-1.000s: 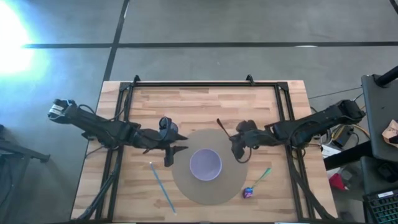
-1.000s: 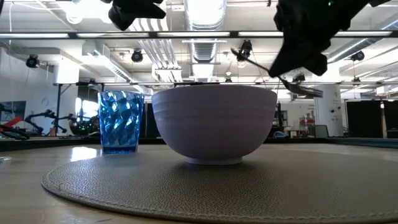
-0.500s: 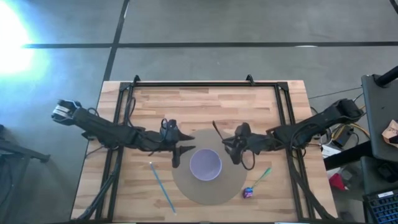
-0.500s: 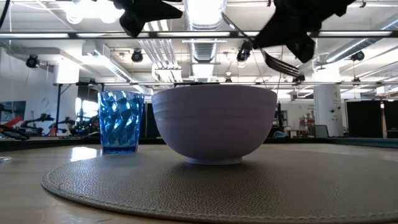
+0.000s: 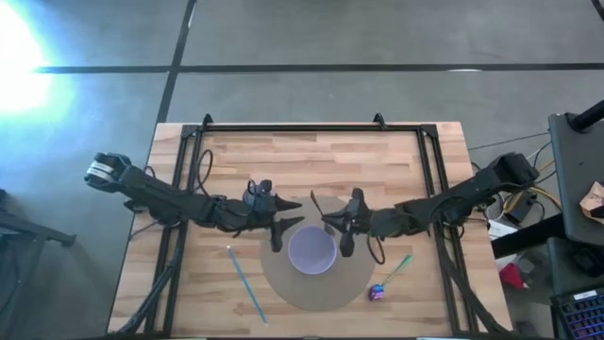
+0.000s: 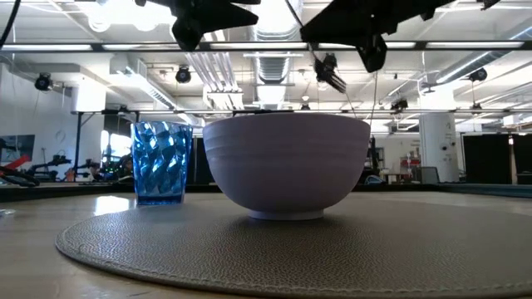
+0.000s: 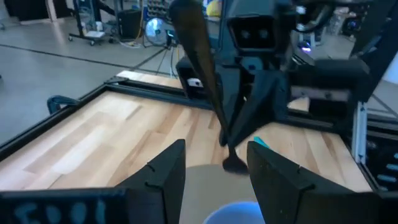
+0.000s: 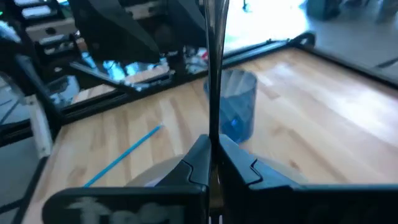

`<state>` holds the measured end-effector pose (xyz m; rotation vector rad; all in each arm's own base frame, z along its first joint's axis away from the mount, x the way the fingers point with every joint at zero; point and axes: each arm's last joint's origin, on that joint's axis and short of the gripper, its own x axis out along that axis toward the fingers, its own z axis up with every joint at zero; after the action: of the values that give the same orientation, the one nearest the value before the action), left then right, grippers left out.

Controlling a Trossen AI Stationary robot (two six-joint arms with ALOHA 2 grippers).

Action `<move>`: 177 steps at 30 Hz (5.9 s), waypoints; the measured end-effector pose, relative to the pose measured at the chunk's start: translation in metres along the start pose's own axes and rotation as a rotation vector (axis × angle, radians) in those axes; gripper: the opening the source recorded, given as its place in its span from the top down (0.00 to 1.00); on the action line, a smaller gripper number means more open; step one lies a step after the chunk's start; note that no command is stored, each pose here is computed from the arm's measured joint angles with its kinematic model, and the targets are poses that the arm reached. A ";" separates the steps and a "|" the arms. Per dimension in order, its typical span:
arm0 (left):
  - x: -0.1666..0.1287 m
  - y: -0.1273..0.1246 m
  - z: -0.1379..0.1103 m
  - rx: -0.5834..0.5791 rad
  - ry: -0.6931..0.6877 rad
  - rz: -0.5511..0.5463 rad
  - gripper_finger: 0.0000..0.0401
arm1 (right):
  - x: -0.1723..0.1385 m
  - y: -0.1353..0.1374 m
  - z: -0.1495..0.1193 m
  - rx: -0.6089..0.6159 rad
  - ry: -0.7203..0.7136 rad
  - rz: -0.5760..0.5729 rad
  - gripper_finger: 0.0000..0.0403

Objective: Pick & Place Utensil
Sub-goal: Put the black fork into the violet bowl

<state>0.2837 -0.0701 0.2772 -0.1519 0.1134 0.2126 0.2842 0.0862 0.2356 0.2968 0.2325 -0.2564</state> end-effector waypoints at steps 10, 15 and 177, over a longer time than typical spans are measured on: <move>0.010 0.002 -0.003 -0.020 -0.040 0.036 0.59 | 0.015 0.007 -0.017 -0.102 -0.077 -0.136 0.97; 0.014 0.004 -0.003 -0.026 -0.061 0.073 0.59 | 0.024 0.015 -0.016 -0.180 -0.087 -0.184 0.97; 0.079 0.060 -0.045 -0.383 0.400 -0.289 1.00 | -0.037 0.039 0.025 -0.415 0.008 -0.387 0.68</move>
<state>0.3434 -0.0037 0.2148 -0.5886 0.4463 -0.0905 0.2647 0.1224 0.2787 -0.1628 0.3440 -0.5791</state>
